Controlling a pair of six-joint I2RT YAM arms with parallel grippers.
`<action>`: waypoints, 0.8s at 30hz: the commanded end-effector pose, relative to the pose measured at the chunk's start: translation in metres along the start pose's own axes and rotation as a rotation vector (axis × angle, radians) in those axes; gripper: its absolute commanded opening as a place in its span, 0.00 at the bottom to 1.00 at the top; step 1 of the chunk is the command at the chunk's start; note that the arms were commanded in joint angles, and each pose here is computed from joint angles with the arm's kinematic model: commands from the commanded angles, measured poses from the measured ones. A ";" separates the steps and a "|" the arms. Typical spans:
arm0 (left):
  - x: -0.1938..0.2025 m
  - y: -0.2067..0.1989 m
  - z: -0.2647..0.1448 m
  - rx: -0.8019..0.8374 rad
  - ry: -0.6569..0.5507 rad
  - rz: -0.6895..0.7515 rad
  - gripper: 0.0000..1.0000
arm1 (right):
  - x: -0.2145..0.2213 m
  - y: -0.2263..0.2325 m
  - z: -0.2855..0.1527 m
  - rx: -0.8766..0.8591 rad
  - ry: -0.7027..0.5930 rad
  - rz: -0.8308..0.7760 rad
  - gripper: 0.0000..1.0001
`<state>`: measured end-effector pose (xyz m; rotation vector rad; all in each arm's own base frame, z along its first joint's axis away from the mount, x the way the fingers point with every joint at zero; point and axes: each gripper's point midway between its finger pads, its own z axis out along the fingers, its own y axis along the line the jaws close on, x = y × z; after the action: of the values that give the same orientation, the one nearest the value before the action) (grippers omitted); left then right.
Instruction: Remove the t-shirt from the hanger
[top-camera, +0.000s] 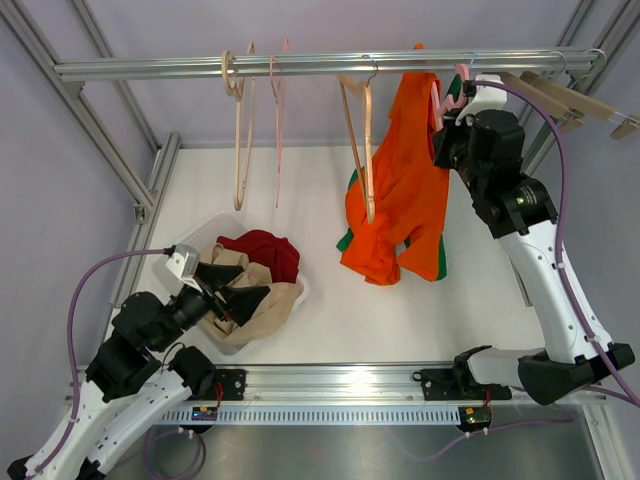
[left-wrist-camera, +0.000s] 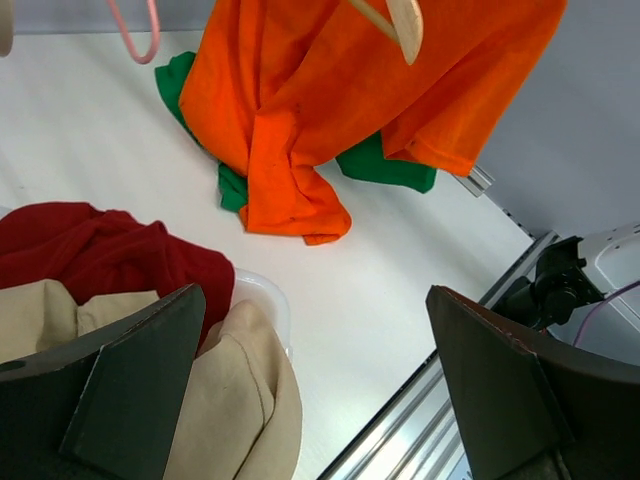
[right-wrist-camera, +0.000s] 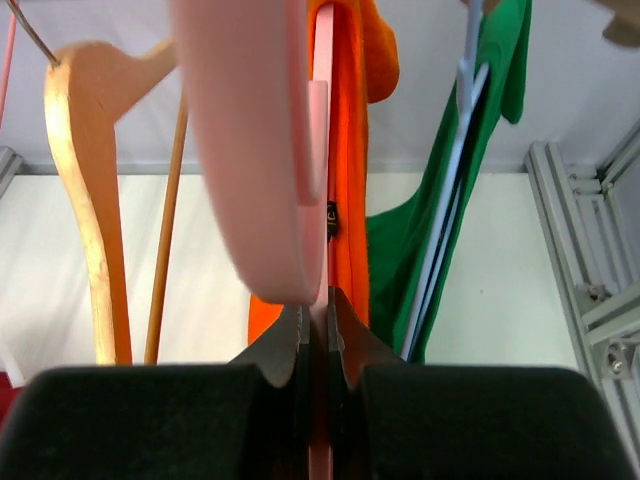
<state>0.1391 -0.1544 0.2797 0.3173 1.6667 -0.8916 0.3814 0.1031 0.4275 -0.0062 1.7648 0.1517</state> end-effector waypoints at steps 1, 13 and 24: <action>-0.020 -0.026 -0.003 0.121 -0.061 -0.011 0.99 | -0.029 0.004 -0.026 -0.050 -0.142 0.099 0.00; -0.051 -0.093 0.014 0.417 0.012 -0.080 0.99 | 0.037 0.021 -0.098 -0.123 -0.108 0.265 0.00; -0.026 -0.195 0.060 0.390 0.076 0.166 0.99 | 0.031 0.018 -0.132 -0.141 -0.157 0.364 0.00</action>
<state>0.0413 -0.3120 0.3367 0.8976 1.6034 -1.2433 0.2445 0.1125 0.3970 0.1492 1.6664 0.4823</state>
